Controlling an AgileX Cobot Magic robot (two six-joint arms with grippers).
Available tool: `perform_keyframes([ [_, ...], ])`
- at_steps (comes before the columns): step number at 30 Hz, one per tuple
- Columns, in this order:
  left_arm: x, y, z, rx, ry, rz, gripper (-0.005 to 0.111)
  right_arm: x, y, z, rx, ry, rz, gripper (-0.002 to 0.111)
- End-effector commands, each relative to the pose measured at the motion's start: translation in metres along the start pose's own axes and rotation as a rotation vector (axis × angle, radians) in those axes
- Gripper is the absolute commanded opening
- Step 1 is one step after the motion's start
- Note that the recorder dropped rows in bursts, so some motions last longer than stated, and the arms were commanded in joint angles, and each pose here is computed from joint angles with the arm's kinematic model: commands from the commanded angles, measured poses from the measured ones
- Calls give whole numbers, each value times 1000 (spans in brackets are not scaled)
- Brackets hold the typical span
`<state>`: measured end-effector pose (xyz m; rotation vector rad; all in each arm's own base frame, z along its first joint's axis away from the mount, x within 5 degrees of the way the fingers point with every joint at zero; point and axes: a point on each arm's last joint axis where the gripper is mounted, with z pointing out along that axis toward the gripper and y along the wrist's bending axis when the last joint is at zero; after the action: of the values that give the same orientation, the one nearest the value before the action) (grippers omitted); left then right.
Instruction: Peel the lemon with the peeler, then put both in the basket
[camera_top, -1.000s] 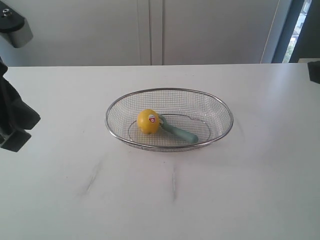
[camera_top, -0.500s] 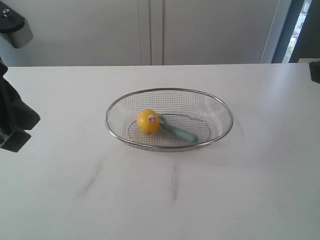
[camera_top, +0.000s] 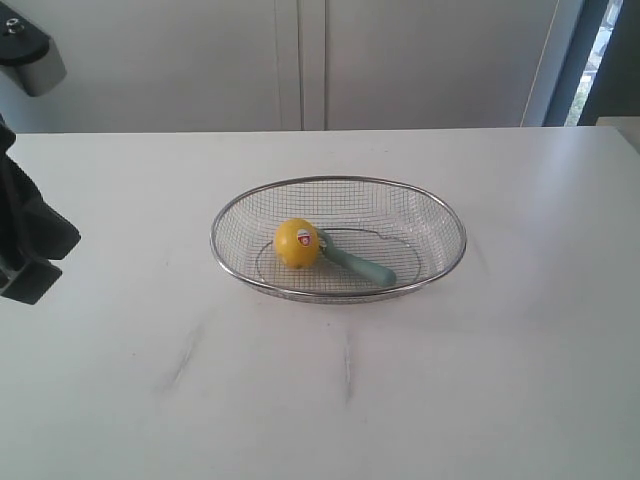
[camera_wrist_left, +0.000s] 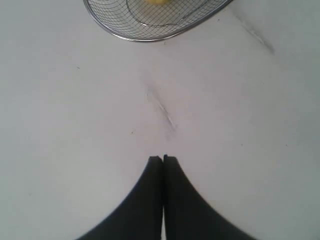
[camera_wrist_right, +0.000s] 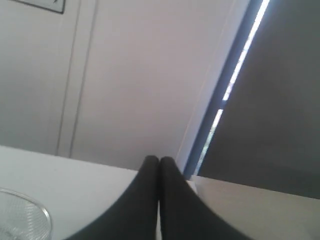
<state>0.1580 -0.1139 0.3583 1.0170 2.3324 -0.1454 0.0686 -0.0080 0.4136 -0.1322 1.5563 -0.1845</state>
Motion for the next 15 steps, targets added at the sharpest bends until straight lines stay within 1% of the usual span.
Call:
perform_keyframes([
  [1, 3, -2, -3, 12, 3, -7, 0, -1, -9, -20, 80, -49, 21, 0],
  [5, 3, -2, -3, 12, 3, -7, 0, -2, -10, -27, 87, -73, 27, 0],
  [15, 3, -2, -3, 12, 3, -7, 0, -1, -9, -25, 82, -73, 24, 0],
])
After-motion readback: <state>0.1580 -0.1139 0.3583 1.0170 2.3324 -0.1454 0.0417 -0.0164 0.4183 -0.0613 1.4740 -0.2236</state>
